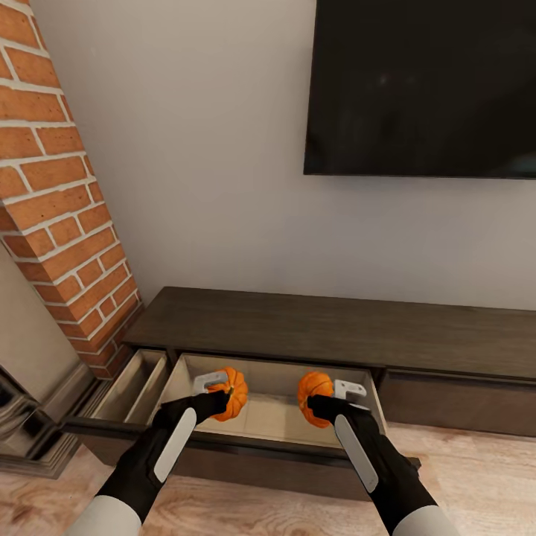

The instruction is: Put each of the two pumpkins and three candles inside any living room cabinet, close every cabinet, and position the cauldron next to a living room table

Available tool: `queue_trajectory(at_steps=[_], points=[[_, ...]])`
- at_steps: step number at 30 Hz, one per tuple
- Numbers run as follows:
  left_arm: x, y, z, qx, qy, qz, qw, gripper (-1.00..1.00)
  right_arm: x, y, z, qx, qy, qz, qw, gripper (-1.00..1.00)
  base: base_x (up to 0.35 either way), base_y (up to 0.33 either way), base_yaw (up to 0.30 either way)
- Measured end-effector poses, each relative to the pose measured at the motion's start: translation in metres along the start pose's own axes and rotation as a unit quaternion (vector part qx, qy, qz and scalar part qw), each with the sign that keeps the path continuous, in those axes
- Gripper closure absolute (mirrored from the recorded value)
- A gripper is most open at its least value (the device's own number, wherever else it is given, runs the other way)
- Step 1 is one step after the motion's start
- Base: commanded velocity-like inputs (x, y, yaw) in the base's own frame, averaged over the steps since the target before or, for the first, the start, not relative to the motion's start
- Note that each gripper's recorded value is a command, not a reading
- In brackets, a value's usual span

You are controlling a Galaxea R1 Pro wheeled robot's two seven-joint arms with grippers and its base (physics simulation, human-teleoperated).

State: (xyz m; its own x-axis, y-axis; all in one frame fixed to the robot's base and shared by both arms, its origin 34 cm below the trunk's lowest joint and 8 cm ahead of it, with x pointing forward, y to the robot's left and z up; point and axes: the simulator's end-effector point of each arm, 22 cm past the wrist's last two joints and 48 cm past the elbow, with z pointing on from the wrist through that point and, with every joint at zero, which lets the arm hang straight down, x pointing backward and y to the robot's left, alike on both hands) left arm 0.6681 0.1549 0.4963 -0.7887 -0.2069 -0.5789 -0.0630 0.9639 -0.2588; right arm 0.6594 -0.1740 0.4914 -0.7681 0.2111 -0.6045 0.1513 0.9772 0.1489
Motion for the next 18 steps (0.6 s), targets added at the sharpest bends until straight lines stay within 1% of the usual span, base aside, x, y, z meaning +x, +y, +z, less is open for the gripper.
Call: queue_trajectory(at_steps=[2,8,11,16,18], points=[[-0.003,0.0003,0.0008,-0.006,-0.01,0.008,0.9999,1.0,-0.0004,-0.0001,0.0001,0.0,-0.001,0.0,1.0,1.0,0.0,0.0,0.0],[-0.006,0.002,0.0011,-0.01,-0.018,0.012,0.9997,1.0,-0.0035,-0.0006,-0.0007,0.0,-0.005,0.002,1.0,1.0,0.0,0.0,-0.017],[-0.0066,0.0025,0.0008,-0.011,-0.019,0.013,0.9997,1.0,-0.0054,-0.0003,-0.0016,-0.002,-0.007,0.003,1.0,1.0,0.0,0.0,-0.18],[-0.0077,0.0015,-0.0004,-0.011,-0.021,0.016,0.9996,1.0,-0.0067,0.0006,-0.0028,-0.005,-0.007,0.008,0.9999,1.0,0.0,0.002,-0.246],[-0.0082,0.001,-0.0008,-0.01,-0.022,0.016,0.9996,1.0,-0.007,0.0004,-0.0031,-0.004,-0.007,0.008,0.9999,1.0,0.0,0.081,-0.173]])
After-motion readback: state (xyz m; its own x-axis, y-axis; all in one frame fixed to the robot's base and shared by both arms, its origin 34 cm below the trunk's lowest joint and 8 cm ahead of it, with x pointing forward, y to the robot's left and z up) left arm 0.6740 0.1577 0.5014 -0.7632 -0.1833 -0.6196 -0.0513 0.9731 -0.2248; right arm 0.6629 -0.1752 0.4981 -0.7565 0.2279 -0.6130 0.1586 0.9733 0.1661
